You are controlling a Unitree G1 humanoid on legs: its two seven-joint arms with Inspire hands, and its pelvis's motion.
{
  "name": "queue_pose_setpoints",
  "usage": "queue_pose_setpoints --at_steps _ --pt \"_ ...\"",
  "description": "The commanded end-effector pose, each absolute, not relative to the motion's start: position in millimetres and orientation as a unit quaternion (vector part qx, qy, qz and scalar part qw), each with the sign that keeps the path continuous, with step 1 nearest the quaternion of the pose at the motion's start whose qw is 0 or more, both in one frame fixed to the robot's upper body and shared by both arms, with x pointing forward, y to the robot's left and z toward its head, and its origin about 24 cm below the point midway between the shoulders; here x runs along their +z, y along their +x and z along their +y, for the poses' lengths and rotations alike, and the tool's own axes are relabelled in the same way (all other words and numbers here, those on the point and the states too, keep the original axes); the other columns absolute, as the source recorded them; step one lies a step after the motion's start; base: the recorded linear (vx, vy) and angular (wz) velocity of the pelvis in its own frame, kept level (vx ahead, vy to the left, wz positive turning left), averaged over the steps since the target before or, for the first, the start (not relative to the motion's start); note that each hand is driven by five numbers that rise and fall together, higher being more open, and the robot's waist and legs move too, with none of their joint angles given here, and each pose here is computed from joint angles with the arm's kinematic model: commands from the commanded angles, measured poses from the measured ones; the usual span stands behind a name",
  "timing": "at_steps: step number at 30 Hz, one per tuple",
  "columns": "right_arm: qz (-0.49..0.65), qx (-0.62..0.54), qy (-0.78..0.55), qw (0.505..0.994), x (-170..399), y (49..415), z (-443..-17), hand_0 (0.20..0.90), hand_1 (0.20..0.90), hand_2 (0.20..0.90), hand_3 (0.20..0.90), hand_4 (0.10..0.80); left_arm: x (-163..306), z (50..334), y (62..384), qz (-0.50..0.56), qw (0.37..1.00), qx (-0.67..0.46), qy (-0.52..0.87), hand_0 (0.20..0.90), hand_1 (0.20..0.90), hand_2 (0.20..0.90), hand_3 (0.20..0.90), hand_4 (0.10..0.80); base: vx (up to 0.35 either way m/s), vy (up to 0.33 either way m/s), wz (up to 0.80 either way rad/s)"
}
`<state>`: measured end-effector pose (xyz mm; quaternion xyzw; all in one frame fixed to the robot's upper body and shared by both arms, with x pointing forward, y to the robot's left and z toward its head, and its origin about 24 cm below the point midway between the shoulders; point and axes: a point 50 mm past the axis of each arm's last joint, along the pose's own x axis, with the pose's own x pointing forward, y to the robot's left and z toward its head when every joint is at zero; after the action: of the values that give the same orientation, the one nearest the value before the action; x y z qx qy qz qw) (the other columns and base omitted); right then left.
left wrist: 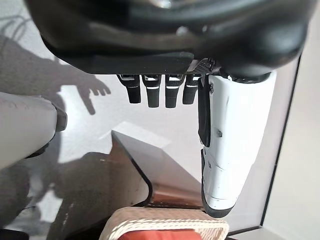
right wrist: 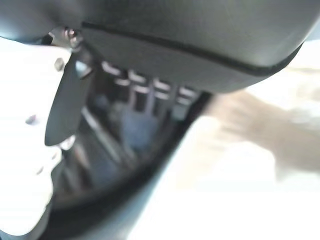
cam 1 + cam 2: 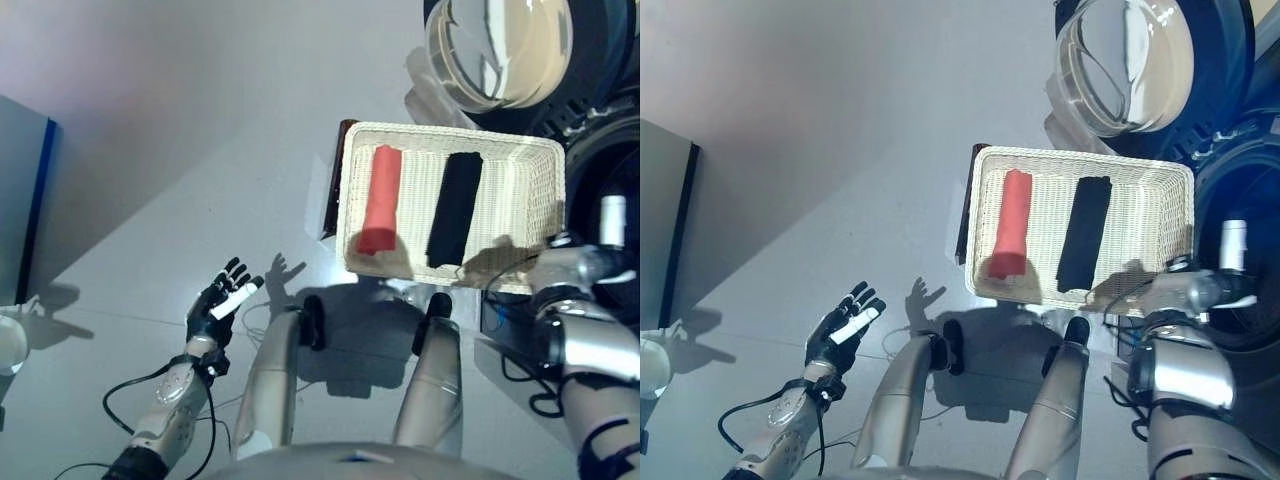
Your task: Pick up the clothes and place them into the washing machine
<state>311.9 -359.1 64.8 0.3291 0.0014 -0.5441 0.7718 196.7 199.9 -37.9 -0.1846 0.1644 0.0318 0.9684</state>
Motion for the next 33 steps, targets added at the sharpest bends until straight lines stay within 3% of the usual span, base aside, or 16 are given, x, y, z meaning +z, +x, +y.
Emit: queue_pose_setpoints --at_steps 1,12,23,33 --pt "-0.032 -0.442 0.2 0.874 86.2 338.6 -328.3 0.9 0.9 0.9 0.9 0.8 -0.1 221.9 215.4 0.049 0.985 0.036 -0.162 0.9 0.9 0.9 0.9 0.8 0.0 0.0 0.0" --pt "0.027 -0.339 0.015 0.94 66.9 356.2 -268.8 0.9 0.9 0.9 0.9 0.8 1.7 228.5 216.9 0.033 0.989 0.046 -0.136 0.9 0.9 0.9 0.9 0.8 0.046 -0.016 0.08" --pt "0.109 -0.357 -0.19 0.908 46.3 344.3 -281.0 0.9 0.9 0.9 0.9 0.8 6.0 224.4 220.8 0.019 0.991 0.046 -0.127 0.9 0.9 0.9 0.9 0.8 0.06 -0.032 0.06" --pt "0.124 -0.341 -0.293 0.885 44.0 346.2 -273.4 0.9 0.9 0.9 0.9 0.8 9.2 222.3 221.4 0.012 0.989 0.059 -0.134 0.9 0.9 0.9 0.9 0.8 -0.008 0.014 -0.02"
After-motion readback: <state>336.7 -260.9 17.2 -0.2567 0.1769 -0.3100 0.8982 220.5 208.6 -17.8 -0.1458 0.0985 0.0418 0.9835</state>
